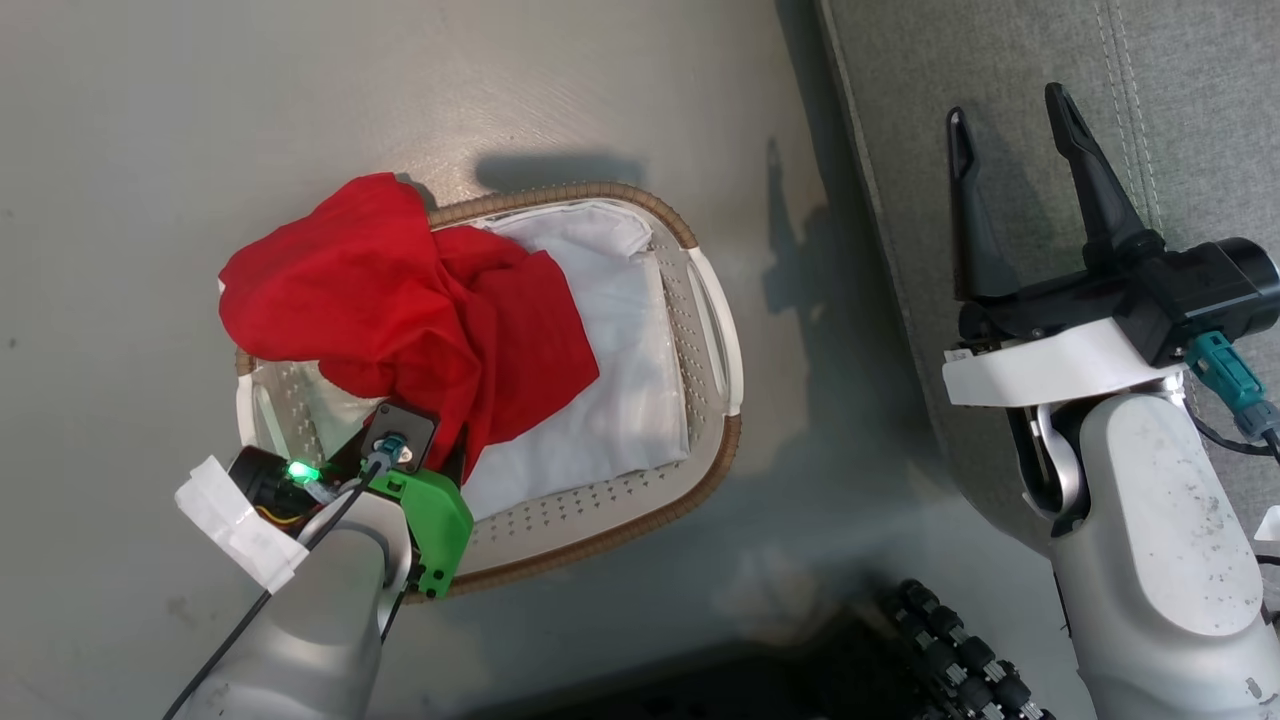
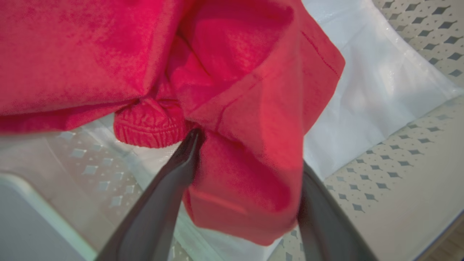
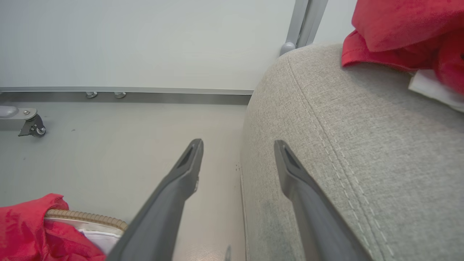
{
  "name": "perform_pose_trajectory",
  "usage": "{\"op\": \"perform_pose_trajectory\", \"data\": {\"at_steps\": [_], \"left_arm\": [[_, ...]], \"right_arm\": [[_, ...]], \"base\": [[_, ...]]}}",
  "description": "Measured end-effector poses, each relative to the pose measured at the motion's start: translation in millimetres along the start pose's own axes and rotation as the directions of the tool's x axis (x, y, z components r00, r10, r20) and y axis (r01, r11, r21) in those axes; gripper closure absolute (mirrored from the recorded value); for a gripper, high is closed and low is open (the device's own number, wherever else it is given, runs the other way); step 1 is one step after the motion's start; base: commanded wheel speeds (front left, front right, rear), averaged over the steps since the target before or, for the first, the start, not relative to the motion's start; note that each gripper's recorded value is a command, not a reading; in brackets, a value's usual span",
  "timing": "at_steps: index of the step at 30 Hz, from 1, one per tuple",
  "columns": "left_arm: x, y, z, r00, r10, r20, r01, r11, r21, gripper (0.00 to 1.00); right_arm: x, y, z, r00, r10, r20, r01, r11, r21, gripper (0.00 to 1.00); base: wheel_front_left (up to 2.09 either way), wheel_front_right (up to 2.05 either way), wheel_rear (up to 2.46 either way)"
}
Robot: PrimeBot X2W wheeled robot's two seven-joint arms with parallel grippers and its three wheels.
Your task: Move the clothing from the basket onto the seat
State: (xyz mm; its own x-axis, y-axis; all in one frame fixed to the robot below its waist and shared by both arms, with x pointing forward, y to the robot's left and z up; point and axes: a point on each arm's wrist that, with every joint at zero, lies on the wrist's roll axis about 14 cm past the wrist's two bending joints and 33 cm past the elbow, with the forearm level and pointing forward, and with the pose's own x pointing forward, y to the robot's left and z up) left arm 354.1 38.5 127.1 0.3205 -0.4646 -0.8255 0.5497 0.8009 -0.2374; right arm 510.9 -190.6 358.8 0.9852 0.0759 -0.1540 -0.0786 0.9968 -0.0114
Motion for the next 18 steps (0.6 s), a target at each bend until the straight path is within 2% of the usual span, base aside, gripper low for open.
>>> {"op": "perform_pose_trajectory", "data": {"at_steps": [1, 2, 3, 4, 5, 6, 18], "left_arm": [[1.3, 0.4, -1.0, 1.000, 0.001, -0.003, -0.001, 1.000, -0.001, 0.27], [3.0, 0.4, -1.4, 1.000, 0.000, -0.005, 0.000, 1.000, -0.002, 0.45], [4.4, 0.6, -0.5, 1.000, 0.001, -0.002, -0.001, 1.000, -0.002, 0.57], [5.2, 0.5, 0.7, 1.000, 0.000, 0.001, 0.000, 1.000, -0.003, 0.82], [5.2, 0.5, 1.8, 1.000, 0.000, 0.005, 0.000, 1.000, -0.002, 0.98], [4.9, 0.6, 4.1, 1.000, 0.001, 0.011, -0.001, 1.000, -0.003, 1.00], [-25.9, -8.5, 34.8, 0.990, 0.023, 0.136, -0.021, 1.000, -0.012, 1.00]], "right_arm": [[0.2, -0.6, -1.5, 1.000, -0.001, -0.003, 0.001, 1.000, -0.001, 0.00], [0.5, -1.0, -3.2, 1.000, -0.002, -0.007, 0.002, 1.000, 0.000, 0.00], [1.0, -1.1, -4.3, 1.000, -0.002, -0.009, 0.002, 1.000, 0.000, 0.00], [1.5, -1.0, -4.7, 1.000, -0.002, -0.009, 0.002, 1.000, 0.001, 0.00], [1.9, -0.8, -4.5, 1.000, -0.001, -0.008, 0.001, 1.000, 0.003, 0.00], [1.8, -0.5, -4.0, 1.000, 0.000, -0.008, 0.001, 1.000, 0.004, 0.00], [-6.9, 11.1, 15.7, 1.000, 0.023, 0.013, -0.023, 1.000, 0.021, 0.00]], "base": [[0.00, 0.00, 0.00], [0.00, 0.00, 0.00], [0.00, 0.00, 0.00], [0.00, 0.00, 0.00], [0.00, 0.00, 0.00], [0.00, 0.00, 0.00], [0.00, 0.00, 0.00]]}}
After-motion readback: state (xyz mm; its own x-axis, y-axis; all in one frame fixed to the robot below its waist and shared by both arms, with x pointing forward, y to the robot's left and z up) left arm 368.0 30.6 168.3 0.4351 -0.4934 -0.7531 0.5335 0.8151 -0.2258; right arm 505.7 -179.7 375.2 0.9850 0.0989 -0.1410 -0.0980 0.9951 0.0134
